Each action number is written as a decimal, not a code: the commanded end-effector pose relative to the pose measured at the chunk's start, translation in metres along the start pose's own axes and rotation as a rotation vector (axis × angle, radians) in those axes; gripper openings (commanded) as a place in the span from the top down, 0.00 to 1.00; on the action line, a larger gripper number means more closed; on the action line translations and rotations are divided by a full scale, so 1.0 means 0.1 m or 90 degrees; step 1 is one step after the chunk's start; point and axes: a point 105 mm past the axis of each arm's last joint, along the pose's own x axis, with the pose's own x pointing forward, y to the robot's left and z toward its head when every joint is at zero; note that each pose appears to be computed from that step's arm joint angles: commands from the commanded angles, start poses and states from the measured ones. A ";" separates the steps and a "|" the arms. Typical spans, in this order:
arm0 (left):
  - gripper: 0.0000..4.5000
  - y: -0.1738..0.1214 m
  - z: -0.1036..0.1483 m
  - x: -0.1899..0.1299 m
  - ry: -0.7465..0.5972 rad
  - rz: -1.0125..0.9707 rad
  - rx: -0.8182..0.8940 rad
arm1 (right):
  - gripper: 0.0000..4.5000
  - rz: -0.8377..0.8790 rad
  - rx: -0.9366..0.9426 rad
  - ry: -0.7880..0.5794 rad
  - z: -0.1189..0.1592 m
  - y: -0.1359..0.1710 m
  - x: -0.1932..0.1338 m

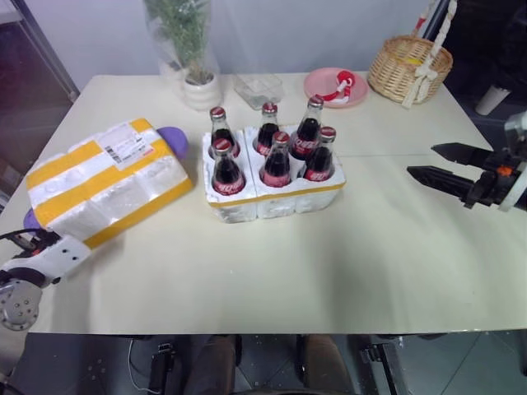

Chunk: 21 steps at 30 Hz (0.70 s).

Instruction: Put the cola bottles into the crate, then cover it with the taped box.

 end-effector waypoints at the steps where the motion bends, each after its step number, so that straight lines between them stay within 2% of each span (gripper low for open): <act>1: 0.79 0.01 -0.09 0.05 0.049 0.020 -0.001 | 0.00 -0.005 -0.024 -0.024 0.14 0.00 -0.04; 2: 0.70 0.01 -0.12 0.07 0.061 0.023 0.000 | 0.00 -0.006 -0.024 -0.026 0.15 0.00 -0.05; 6: 0.26 0.00 -0.15 0.13 0.084 0.038 0.012 | 0.00 -0.008 -0.024 -0.027 0.17 0.01 -0.09; 16: 0.26 0.10 -0.13 0.34 0.090 0.089 0.012 | 0.00 0.015 -0.032 -0.015 0.18 0.14 -0.20; 21: 0.26 0.14 -0.04 0.53 0.072 0.094 0.022 | 0.00 0.094 -0.037 -0.003 0.15 0.37 -0.26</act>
